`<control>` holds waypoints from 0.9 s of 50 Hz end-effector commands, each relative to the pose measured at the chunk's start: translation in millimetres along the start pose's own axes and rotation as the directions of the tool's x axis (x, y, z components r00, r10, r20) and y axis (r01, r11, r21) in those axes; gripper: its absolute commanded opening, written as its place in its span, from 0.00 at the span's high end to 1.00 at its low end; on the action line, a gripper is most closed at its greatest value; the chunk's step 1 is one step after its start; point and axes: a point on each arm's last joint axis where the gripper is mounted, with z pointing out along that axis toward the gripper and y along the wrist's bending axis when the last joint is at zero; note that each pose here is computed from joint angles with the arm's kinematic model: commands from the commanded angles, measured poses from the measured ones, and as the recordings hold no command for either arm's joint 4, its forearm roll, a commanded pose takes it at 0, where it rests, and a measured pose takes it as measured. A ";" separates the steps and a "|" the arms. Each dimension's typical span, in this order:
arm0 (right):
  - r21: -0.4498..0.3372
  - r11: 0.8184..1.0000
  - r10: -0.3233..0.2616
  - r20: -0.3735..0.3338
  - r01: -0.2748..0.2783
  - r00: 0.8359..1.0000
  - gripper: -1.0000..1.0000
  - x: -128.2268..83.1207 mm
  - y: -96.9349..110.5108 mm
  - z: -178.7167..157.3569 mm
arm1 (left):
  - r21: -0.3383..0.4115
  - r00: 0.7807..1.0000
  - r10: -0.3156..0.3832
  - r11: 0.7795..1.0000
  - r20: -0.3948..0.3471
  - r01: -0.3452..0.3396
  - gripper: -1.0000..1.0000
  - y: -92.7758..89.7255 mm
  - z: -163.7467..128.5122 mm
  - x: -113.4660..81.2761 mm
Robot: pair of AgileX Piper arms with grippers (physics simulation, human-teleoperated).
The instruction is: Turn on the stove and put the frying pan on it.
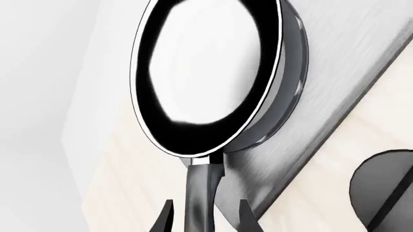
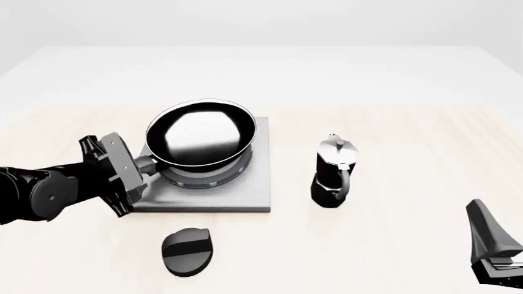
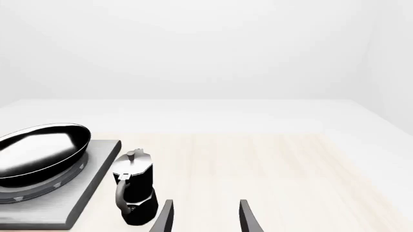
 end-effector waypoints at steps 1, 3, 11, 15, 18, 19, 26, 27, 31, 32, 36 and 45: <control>0.000 1.000 0.000 0.000 0.000 1.000 0.00 0.0 0.0 0.0 | -0.004 1.000 0.004 1.000 0.016 -0.004 0.00 -3.7 -17.3 -1.9; 0.000 1.000 0.000 0.000 0.000 1.000 0.00 0.0 0.0 0.0 | -0.003 1.000 0.011 1.000 0.021 -0.011 0.00 -6.0 -21.0 -1.8; 0.000 1.000 0.000 0.000 0.000 1.000 0.00 0.0 0.0 0.0 | -0.018 0.999 0.004 1.000 0.037 -0.004 0.00 -7.0 -33.0 -2.8; 0.000 1.000 0.000 0.000 0.000 1.000 0.00 0.0 0.0 0.0 | -0.042 0.997 0.002 0.999 0.078 0.001 0.00 -7.5 -45.4 -9.0; 0.000 1.000 0.000 0.000 0.000 1.000 0.00 0.0 0.0 0.0 | -0.057 0.993 -0.023 0.998 0.116 0.030 0.00 -5.1 -56.4 -16.2; 0.000 1.000 0.000 0.000 0.000 1.000 0.00 0.0 0.0 0.0 | -0.072 0.992 -0.020 0.997 0.124 0.029 0.00 -6.4 -60.4 -14.2; 0.000 1.000 0.000 0.000 0.000 1.000 0.00 0.0 0.0 0.0 | -0.106 0.980 -0.052 0.992 0.192 0.073 0.00 -4.7 -87.1 -21.0; 0.000 1.000 0.000 0.000 0.000 1.000 0.00 0.0 0.0 0.0 | -0.113 0.977 -0.055 0.990 0.204 0.079 0.00 -4.3 -91.7 -21.9; 0.000 1.000 0.000 0.000 0.000 1.000 0.00 0.0 0.0 0.0 | -0.129 0.960 -0.100 0.982 0.262 0.137 0.00 -1.2 -111.8 -27.1; 0.000 1.000 0.000 0.000 0.000 1.000 0.00 0.0 0.0 0.0 | -0.129 0.960 -0.100 0.982 0.262 0.137 0.00 -1.3 -111.9 -27.0; 0.000 1.000 0.000 0.000 0.000 1.000 0.00 0.0 0.0 0.0 | -0.127 0.942 -0.125 0.977 0.311 0.172 0.00 -1.5 -125.5 -31.6; 0.000 1.000 0.000 0.000 0.000 1.000 0.00 0.0 0.0 0.0 | -0.102 0.884 -0.184 0.963 0.430 0.250 0.00 2.3 -151.5 -46.5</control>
